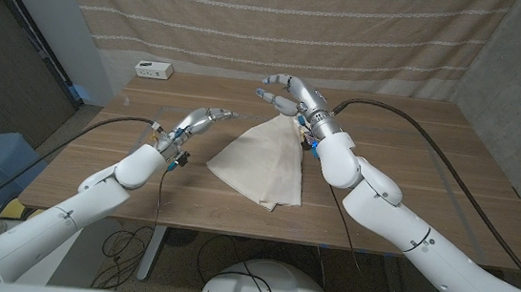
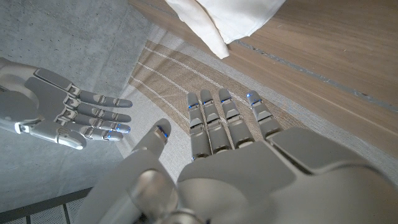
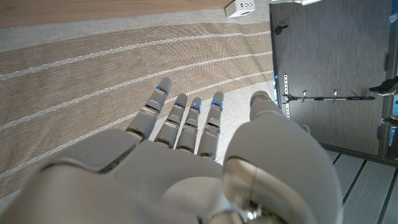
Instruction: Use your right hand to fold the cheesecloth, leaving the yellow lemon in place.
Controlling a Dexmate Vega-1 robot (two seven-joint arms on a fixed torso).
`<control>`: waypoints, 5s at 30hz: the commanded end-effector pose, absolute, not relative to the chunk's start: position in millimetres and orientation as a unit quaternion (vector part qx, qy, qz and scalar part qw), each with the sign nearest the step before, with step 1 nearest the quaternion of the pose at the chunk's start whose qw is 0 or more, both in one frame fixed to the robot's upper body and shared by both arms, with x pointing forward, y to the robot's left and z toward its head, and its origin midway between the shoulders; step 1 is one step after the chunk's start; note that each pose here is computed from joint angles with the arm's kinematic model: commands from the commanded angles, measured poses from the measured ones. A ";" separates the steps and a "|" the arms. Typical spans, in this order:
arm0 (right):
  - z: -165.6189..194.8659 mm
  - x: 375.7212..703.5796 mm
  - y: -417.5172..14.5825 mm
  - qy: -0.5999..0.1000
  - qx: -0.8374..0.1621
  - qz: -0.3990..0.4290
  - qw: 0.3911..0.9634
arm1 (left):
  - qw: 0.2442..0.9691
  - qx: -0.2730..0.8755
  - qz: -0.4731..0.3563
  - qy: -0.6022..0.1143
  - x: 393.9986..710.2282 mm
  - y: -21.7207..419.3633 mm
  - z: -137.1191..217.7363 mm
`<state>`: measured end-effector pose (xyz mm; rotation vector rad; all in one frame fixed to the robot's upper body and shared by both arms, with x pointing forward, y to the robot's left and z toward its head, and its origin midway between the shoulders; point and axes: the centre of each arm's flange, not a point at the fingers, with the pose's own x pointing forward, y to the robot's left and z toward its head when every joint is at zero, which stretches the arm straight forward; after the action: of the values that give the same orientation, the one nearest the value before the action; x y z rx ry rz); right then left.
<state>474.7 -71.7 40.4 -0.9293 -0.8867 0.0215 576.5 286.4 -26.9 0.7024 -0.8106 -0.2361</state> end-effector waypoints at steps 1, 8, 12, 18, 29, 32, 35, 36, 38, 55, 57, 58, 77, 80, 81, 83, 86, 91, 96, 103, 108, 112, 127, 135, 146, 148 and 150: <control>12.1 443.8 -84.1 -0.374 -0.457 -0.076 0.803 | 0.843 0.346 -0.118 -0.395 573.7 280.7 -16.8; -6.0 438.0 -84.6 -0.352 -0.476 -0.095 0.800 | 0.839 0.346 -0.122 -0.402 573.8 277.8 -14.3; -12.5 436.7 -86.9 -0.349 -0.482 -0.081 0.800 | 0.841 0.331 -0.133 -0.407 575.3 279.0 -12.6; -23.1 437.3 -94.9 -0.334 -0.501 -0.059 0.796 | 0.849 0.305 -0.150 -0.405 579.3 284.0 -12.0; -44.1 435.9 -91.8 -0.282 -0.552 -0.057 0.783 | 0.846 0.299 -0.149 -0.416 579.6 287.0 -7.5; -50.9 435.6 -89.3 -0.272 -0.570 -0.059 0.773 | 0.844 0.299 -0.148 -0.420 579.2 286.8 -5.7; -56.3 436.2 -89.0 -0.261 -0.579 -0.058 0.770 | 0.842 0.299 -0.147 -0.424 578.8 287.3 -4.1; -57.8 436.6 -89.3 -0.257 -0.580 -0.056 0.771 | 0.842 0.298 -0.146 -0.425 578.6 287.7 -3.7; -60.4 437.0 -89.4 -0.252 -0.584 -0.058 0.769 | 0.842 0.296 -0.144 -0.427 578.5 288.4 -3.0; -84.9 440.9 -88.3 -0.193 -0.616 -0.077 0.760 | 0.844 0.284 -0.148 -0.431 580.1 292.9 -3.3; -87.2 442.5 -88.5 -0.185 -0.617 -0.079 0.761 | 0.843 0.282 -0.147 -0.433 579.8 293.2 -3.4; -88.4 443.6 -88.6 -0.180 -0.618 -0.080 0.761 | 0.843 0.282 -0.147 -0.433 579.6 293.3 -3.5; -103.6 467.6 -94.7 -0.120 -0.638 -0.070 0.757 | 0.841 0.284 -0.140 -0.439 569.2 294.9 -4.1; -105.2 470.8 -95.5 -0.114 -0.637 -0.063 0.760 | 0.841 0.286 -0.139 -0.439 568.4 294.9 -4.0; -105.8 471.6 -95.5 -0.114 -0.638 -0.062 0.759 | 0.841 0.286 -0.138 -0.439 568.2 294.9 -3.8; -106.8 474.0 -95.3 -0.112 -0.638 -0.058 0.759 | 0.841 0.285 -0.138 -0.439 568.0 295.0 -3.6; -107.9 478.6 -95.5 -0.105 -0.641 -0.059 0.758 | 0.840 0.286 -0.138 -0.439 568.0 295.0 -3.1; -109.2 484.3 -96.4 -0.096 -0.648 -0.067 0.753 | 0.840 0.286 -0.138 -0.439 568.8 294.8 -2.4; -109.0 486.4 -98.4 -0.091 -0.641 -0.060 0.760 | 0.840 0.287 -0.135 -0.440 568.9 294.9 -1.6; -107.4 484.9 -98.6 -0.106 -0.647 -0.110 0.747 | 0.841 0.290 -0.139 -0.435 571.1 294.1 -1.5; -105.4 481.8 -100.7 -0.111 -0.646 -0.125 0.745 | 0.840 0.292 -0.141 -0.435 572.1 293.3 -0.9; -106.8 485.5 -99.2 -0.094 -0.653 -0.123 0.741 | 0.839 0.291 -0.141 -0.438 572.2 293.3 0.4; -107.0 496.7 -102.3 -0.053 -0.640 -0.066 0.764 | 0.839 0.293 -0.139 -0.437 572.0 295.1 1.4; -105.1 503.9 -126.4 -0.067 -0.472 0.081 0.875 | 0.839 0.295 -0.138 -0.435 572.5 294.6 1.6; -105.6 506.9 -137.1 -0.119 -0.377 0.162 0.904 | 0.842 0.296 -0.132 -0.432 569.1 294.3 -0.8; -104.7 506.5 -136.3 -0.123 -0.380 0.165 0.902 | 0.842 0.296 -0.131 -0.431 568.2 294.2 -1.3; -104.5 507.5 -136.1 -0.127 -0.368 0.180 0.903 | 0.842 0.297 -0.130 -0.431 567.4 294.2 -1.7</control>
<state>505.7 -136.4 -91.2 -1.1442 -0.2757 0.0387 570.6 293.4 -0.2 0.6234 -0.9159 -0.2911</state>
